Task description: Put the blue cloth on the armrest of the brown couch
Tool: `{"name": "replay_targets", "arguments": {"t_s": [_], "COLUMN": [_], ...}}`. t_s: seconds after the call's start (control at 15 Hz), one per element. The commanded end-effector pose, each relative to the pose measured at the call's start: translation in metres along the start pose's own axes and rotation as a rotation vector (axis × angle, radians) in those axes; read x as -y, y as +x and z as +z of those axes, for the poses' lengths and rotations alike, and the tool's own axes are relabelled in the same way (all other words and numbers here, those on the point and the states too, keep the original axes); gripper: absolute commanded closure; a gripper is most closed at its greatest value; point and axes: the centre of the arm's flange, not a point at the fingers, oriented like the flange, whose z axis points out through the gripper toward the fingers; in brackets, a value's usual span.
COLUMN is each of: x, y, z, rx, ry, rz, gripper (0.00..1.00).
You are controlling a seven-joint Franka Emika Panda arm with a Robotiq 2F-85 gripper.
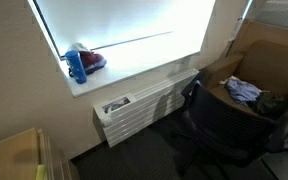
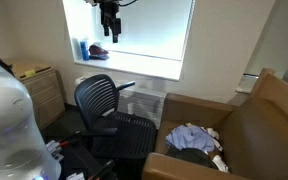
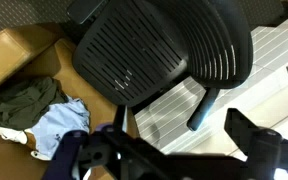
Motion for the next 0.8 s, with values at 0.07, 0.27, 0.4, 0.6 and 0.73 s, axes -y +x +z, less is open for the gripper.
{"name": "replay_targets", "arguments": {"t_s": [0.07, 0.27, 0.4, 0.6, 0.73], "x": [-0.004, -0.048, -0.079, -0.113, -0.116], "y": [0.018, 0.072, 0.095, 0.123, 0.108], "z": [0.012, 0.053, 0.088, 0.148, 0.134], "rx": [-0.004, -0.059, -0.073, -0.032, -0.038], "ry": [0.002, 0.039, 0.038, 0.001, -0.001], "rz": [0.054, 0.261, 0.377, 0.551, 0.484], "gripper": [0.00, 0.00, 0.00, 0.00, 0.00]}}
